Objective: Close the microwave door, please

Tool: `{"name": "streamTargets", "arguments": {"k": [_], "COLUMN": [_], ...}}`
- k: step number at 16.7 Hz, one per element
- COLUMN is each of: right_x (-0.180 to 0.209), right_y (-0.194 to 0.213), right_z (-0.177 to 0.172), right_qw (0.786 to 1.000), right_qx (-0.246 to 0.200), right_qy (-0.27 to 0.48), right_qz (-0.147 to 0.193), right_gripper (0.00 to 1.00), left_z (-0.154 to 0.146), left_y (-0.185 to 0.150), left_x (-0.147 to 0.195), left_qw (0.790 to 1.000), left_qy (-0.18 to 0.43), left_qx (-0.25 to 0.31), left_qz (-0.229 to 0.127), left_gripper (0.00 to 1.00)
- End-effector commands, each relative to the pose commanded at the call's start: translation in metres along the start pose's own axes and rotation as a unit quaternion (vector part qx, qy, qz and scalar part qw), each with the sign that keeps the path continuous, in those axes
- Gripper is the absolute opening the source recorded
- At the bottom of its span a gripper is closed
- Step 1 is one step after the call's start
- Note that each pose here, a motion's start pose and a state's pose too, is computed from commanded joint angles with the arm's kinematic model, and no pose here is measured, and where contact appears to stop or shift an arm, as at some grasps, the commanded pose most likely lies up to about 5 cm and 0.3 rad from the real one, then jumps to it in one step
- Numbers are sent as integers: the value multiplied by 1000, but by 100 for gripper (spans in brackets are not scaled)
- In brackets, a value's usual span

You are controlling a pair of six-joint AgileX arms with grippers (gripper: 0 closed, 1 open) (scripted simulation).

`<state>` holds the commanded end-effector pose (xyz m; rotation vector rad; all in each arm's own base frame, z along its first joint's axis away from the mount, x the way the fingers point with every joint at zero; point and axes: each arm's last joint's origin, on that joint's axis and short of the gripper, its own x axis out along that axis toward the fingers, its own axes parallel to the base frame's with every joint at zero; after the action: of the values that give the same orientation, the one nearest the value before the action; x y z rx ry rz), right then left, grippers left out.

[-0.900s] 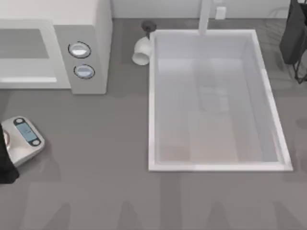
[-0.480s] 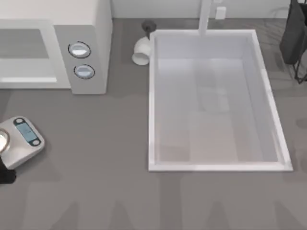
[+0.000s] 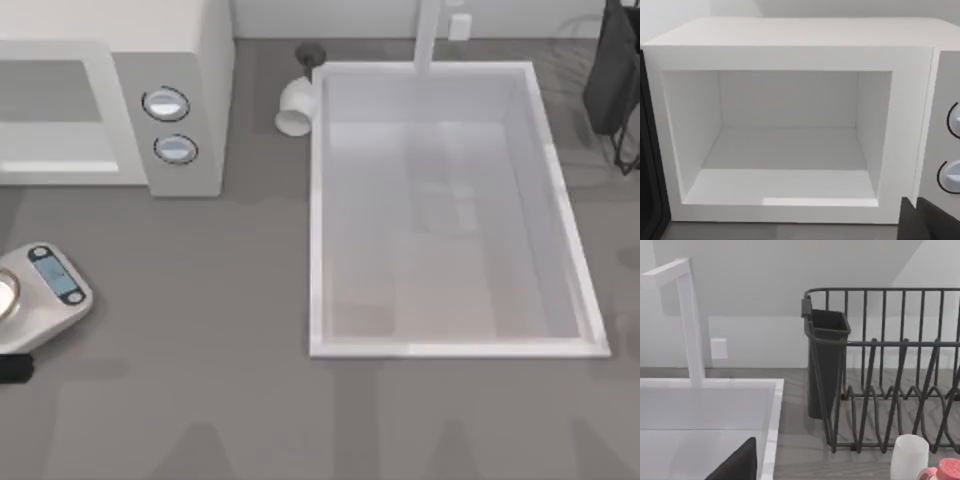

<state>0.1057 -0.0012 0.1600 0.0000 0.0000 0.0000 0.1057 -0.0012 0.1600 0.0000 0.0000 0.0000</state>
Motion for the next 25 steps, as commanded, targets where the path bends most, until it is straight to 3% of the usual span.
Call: {"name": "streamTargets", "arguments": {"k": [10,16,20,25], "right_x": [0,0,0,0], "right_y": [0,0,0,0], "right_z": [0,0,0,0], "right_qw": [1000,1000,1000,1000], "right_qx": [0,0,0,0], "right_qy": [0,0,0,0], "right_qz": [0,0,0,0], "right_gripper": [100,100,100,100], "left_z": [2,53,97,121], "left_y": [1,21,58,153], "left_x": [0,10,41,89], "left_qw": [1000,993,972,941], "left_qy": [3,91,203,326], "left_qx": [4,75,111,91], "left_qz": [2,29,38,21], "left_gripper": [0,0,0,0]}}
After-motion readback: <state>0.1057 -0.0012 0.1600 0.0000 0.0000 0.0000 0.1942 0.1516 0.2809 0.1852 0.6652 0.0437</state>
